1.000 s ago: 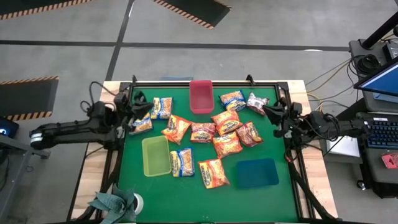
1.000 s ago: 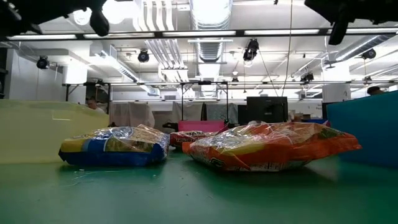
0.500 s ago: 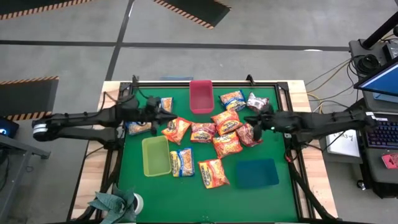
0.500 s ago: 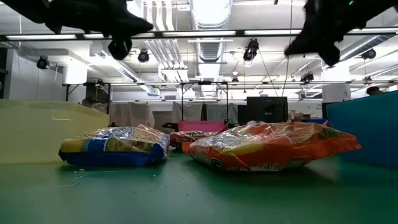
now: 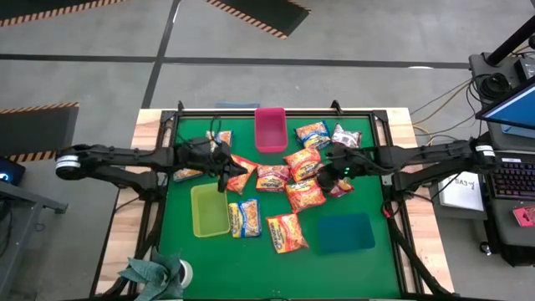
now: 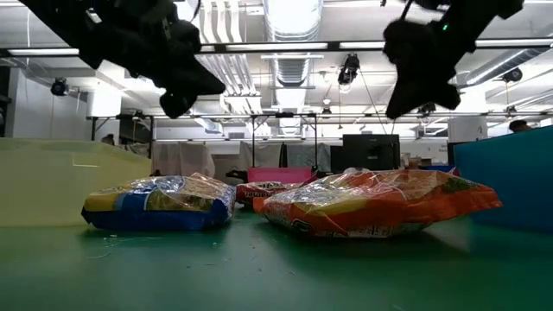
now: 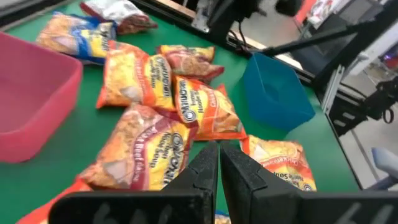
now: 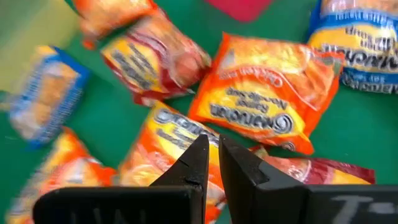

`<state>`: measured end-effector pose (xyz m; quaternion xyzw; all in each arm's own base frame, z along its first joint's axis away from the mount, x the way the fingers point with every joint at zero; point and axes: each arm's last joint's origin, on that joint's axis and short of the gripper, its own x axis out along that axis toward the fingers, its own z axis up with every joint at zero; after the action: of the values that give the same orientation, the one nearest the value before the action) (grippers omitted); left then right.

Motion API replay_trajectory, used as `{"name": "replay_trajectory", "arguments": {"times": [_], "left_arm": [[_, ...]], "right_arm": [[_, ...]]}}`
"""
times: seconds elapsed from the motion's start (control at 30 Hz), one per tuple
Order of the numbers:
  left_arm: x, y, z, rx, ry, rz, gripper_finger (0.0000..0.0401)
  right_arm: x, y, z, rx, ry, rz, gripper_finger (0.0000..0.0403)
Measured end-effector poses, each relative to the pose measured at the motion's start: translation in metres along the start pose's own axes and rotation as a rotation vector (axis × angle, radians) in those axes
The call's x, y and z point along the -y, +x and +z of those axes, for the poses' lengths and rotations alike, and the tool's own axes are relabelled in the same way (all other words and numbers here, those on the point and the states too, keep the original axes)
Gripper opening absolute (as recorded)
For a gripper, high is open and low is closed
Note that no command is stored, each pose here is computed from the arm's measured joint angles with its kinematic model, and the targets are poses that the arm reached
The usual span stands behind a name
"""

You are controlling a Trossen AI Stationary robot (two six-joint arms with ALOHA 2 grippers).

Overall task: Sort Maruchan noodles
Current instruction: Put the red noodle pack into the red bin

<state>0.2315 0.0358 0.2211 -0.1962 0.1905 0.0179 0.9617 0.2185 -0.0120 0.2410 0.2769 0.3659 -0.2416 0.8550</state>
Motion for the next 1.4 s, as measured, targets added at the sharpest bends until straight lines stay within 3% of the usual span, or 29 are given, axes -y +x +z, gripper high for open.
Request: {"name": "replay_trajectory", "arguments": {"times": [0.27,0.57,0.7,1.0,1.17,1.4], "left_arm": [[-0.001,0.033,-0.012,-0.107,0.024,0.014,0.0001],[-0.013,0.075,-0.024,-0.234,0.075,0.048,0.0001],[-0.019,0.091,-0.032,-0.287,0.085,0.061,0.0001],[-0.026,0.103,-0.045,-0.359,0.103,0.076,0.0001],[-0.030,0.103,-0.050,-0.368,0.116,0.151,0.0001],[-0.034,0.102,-0.057,-0.379,0.100,0.215,0.0001]], "right_arm": [[0.009,0.031,0.008,-0.027,0.027,-0.080,0.0028],[0.005,0.070,0.022,0.053,0.026,-0.028,0.0029],[0.003,0.084,0.023,0.047,0.081,0.022,0.0042],[0.002,0.109,0.019,-0.015,0.210,0.081,0.0160],[0.000,0.122,0.019,-0.016,0.232,0.127,0.0227],[0.006,0.133,0.020,-0.015,0.278,0.122,0.0290]]}}
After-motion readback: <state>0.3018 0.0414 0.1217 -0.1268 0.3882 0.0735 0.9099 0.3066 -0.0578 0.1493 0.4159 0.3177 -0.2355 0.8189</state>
